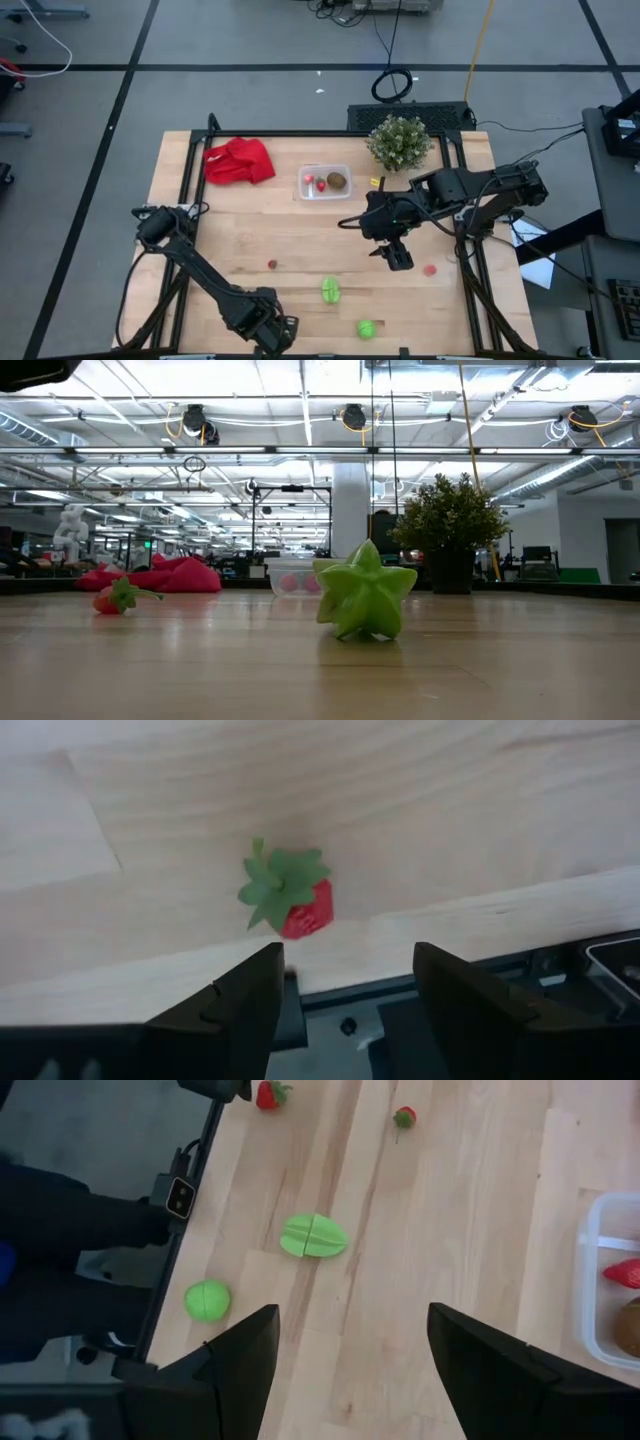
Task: Pick and placing Produce into tupperware
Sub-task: Put the bottom strawberry into the bin
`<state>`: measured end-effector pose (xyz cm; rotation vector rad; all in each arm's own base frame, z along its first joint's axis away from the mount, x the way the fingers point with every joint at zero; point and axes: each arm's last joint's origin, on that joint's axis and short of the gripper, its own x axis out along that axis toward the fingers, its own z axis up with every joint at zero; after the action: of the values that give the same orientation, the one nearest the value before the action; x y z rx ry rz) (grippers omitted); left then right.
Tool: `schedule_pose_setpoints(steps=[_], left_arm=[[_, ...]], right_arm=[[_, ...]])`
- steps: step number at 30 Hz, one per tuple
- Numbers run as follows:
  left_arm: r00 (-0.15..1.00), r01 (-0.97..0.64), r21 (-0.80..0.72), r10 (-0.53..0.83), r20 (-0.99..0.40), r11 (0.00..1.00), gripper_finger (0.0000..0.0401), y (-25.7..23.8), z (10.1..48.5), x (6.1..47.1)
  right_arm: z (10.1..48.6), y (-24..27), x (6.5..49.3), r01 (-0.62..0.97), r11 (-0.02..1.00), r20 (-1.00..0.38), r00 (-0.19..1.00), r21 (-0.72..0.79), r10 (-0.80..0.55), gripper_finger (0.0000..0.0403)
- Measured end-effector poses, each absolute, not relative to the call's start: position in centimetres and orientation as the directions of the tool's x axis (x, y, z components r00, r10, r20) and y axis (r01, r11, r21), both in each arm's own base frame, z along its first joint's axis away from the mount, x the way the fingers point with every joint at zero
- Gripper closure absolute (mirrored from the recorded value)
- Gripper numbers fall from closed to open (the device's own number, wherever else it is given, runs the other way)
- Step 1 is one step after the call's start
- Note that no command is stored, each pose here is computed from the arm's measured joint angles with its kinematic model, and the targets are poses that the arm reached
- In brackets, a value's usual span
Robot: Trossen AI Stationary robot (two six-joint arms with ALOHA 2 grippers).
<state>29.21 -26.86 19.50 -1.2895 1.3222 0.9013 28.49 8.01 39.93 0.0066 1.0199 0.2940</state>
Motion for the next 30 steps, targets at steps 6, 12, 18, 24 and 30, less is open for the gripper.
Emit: schedule_pose_setpoints(steps=[6, 12, 18, 24, 30], left_arm=[[0.116, -0.985, -0.14, -0.201, -0.973, 0.106, 0.0174, -27.5, 19.5, 28.6], [0.13, -0.986, -0.148, -0.189, -0.973, 0.082, 0.0174, -28.0, 19.3, 28.3], [0.123, -0.986, -0.142, -0.189, -0.974, 0.092, 0.0174, -27.9, 18.6, 28.9], [0.106, -0.987, -0.126, -0.189, -0.976, 0.099, 0.0174, -28.0, 18.2, 28.9], [0.084, -0.989, -0.106, -0.197, -0.977, 0.103, 0.0174, -28.0, 17.8, 28.9]], right_arm=[[39.9, 8.0, 28.5, -0.241, 0.96, -0.838, 0.487, 0.141, 0.245, 0.0156], [39.9, 8.0, 28.5, -0.246, 0.96, -0.838, 0.487, 0.138, 0.245, 0.0156], [39.9, 8.0, 28.5, -0.245, 0.96, -0.838, 0.488, 0.138, 0.245, 0.0156], [39.9, 8.0, 28.5, -0.246, 0.96, -0.838, 0.487, 0.138, 0.245, 0.0156], [39.9, 8.0, 28.5, -0.246, 0.96, -0.838, 0.488, 0.138, 0.245, 0.0156]])
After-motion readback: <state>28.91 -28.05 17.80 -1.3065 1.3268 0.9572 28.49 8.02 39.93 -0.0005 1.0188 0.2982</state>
